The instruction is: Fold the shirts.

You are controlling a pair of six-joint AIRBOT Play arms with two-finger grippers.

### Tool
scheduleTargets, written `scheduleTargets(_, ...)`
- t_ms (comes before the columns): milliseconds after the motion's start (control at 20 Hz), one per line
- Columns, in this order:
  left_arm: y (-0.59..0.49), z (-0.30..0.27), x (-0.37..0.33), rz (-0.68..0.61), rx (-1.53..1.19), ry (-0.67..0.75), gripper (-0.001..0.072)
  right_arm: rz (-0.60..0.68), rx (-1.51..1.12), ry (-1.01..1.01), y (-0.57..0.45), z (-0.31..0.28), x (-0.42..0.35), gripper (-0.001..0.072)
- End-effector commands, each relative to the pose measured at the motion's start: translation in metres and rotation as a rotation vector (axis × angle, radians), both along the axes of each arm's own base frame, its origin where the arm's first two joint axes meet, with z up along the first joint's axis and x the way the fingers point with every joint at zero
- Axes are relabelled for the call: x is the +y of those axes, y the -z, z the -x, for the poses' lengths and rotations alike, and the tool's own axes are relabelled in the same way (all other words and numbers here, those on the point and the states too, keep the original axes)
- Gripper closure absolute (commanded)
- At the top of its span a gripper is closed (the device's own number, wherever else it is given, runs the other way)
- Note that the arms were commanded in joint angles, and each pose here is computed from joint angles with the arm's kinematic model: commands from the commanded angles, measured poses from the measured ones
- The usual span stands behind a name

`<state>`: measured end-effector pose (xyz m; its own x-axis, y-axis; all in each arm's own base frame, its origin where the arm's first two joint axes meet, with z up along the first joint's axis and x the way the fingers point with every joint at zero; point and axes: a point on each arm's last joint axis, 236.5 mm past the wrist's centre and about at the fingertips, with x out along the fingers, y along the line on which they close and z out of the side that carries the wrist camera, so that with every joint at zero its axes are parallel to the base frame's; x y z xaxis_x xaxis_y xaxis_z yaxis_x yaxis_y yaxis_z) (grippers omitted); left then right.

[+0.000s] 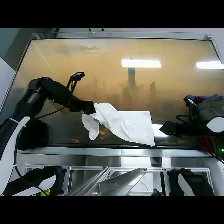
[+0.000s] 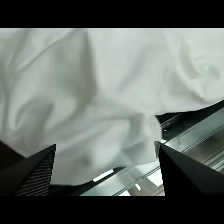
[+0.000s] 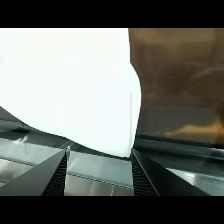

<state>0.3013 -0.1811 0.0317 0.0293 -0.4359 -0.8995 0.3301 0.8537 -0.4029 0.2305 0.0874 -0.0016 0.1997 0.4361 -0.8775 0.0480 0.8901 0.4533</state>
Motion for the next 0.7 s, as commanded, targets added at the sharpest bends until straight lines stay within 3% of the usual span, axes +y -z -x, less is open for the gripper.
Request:
scheduleTargets(0,0.015,0.027,0.034,-0.011,0.103,-0.070,0.0016,-0.016,0.061,-0.049,0.023,-0.014,0.002,0.0269)
scheduleTargets(250,0.055,0.081,0.020,0.029,0.094,-0.093,0.0017,-0.039,0.045,-0.036,0.052,-0.071,0.002,0.0269)
scheduleTargets(450,0.092,0.091,0.002,0.022,0.032,-0.119,0.0018,-0.162,0.044,-0.090,0.072,-0.093,0.026,0.0273)
scheduleTargets(650,0.117,0.087,-0.014,0.002,0.020,-0.114,0.0017,-0.143,0.003,-0.071,0.092,-0.111,0.022,0.0274)
